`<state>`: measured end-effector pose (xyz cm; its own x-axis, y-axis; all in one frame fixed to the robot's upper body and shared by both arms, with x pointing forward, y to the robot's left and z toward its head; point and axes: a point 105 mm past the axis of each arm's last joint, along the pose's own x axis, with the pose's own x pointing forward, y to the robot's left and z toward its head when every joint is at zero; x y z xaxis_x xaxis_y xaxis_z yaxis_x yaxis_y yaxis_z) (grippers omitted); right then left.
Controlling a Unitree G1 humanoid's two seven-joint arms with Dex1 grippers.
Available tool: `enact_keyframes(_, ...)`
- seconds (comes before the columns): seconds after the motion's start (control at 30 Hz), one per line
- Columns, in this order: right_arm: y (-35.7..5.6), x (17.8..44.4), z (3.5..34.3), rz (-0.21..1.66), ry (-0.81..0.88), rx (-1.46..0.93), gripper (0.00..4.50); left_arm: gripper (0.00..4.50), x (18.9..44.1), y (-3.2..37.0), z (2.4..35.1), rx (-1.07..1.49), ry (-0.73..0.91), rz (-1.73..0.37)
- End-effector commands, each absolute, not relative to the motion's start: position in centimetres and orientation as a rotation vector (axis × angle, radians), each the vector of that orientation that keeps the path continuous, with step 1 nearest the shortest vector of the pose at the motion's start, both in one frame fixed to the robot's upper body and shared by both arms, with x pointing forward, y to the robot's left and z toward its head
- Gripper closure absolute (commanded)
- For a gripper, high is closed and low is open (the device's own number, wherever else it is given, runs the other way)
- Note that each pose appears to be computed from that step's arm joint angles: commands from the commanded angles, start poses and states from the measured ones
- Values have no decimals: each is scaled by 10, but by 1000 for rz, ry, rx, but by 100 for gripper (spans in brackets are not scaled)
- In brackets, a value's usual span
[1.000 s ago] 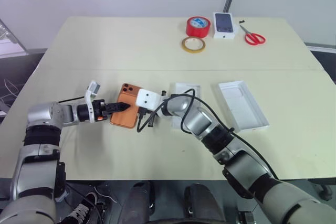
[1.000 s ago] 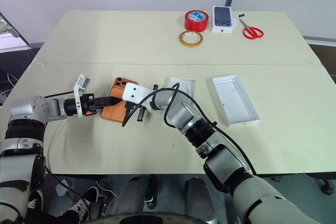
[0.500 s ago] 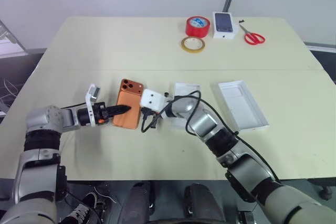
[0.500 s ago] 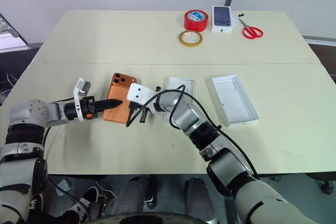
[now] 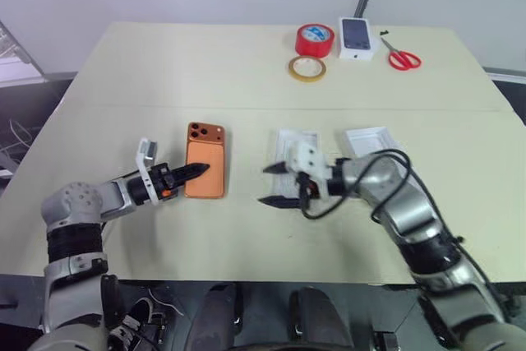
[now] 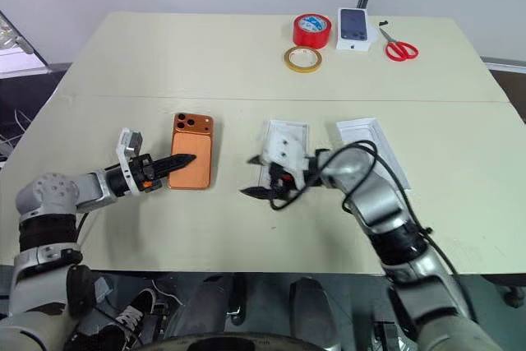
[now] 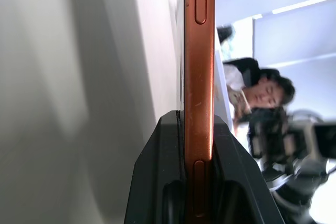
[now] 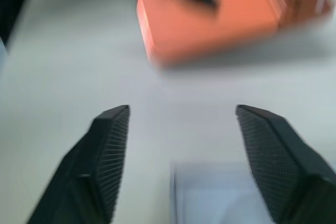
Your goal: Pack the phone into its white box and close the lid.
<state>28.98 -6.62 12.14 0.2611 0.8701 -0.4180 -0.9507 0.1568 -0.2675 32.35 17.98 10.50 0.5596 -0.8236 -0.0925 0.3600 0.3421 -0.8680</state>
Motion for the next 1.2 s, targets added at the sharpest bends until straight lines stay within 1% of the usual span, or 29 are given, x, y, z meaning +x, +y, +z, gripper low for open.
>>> enact_keyframes(0.03, -73, 278, 123, 1328, 95, -623, 110, 450, 323, 170, 124, -937, 514, -898)
enact_keyframes(0.1, -82, 276, 116, 1305, 112, -635, 110, 450, 323, 167, 125, -924, 504, -899)
enact_keyframes(0.13, -85, 275, 115, 1299, 105, -643, 133, 450, 323, 166, 125, -924, 508, -897)
enact_keyframes(0.2, -90, 278, 115, 1265, 101, -623, 200, 450, 324, 165, 125, -922, 511, -894)
enact_keyframes(0.27, -94, 279, 109, 1251, 119, -646, 301, 450, 324, 164, 124, -924, 522, -893)
enact_keyframes(0.3, -96, 280, 108, 1240, 117, -677, 343, 450, 324, 164, 124, -930, 522, -894)
enact_keyframes(0.5, -94, 282, 114, 1211, 101, -617, 343, 450, 326, 161, 130, -922, 508, -915)
enact_keyframes(0.73, -99, 283, 102, 1212, 150, -655, 343, 450, 327, 158, 129, -921, 518, -913)
enact_keyframes(0.77, -100, 283, 99, 1210, 161, -663, 400, 450, 326, 157, 129, -917, 518, -915)
enact_keyframes(0.8, -101, 284, 98, 1208, 167, -667, 429, 450, 326, 157, 129, -915, 518, -917)
enact_keyframes(0.83, -102, 283, 97, 1213, 174, -671, 445, 450, 326, 156, 128, -918, 531, -912)
enact_keyframes(0.93, -100, 281, 100, 1228, 159, -659, 445, 450, 327, 152, 130, -908, 535, -908)
enact_keyframes(1.0, -93, 279, 113, 1238, 123, -611, 445, 450, 330, 146, 134, -890, 531, -906)
enact_keyframes(1.1, -86, 278, 124, 1241, 100, -591, 445, 450, 337, 133, 154, -891, 455, -943)
enact_keyframes(1.2, -80, 272, 126, 1260, 96, -593, 445, 450, 338, 120, 162, -915, 444, -963)
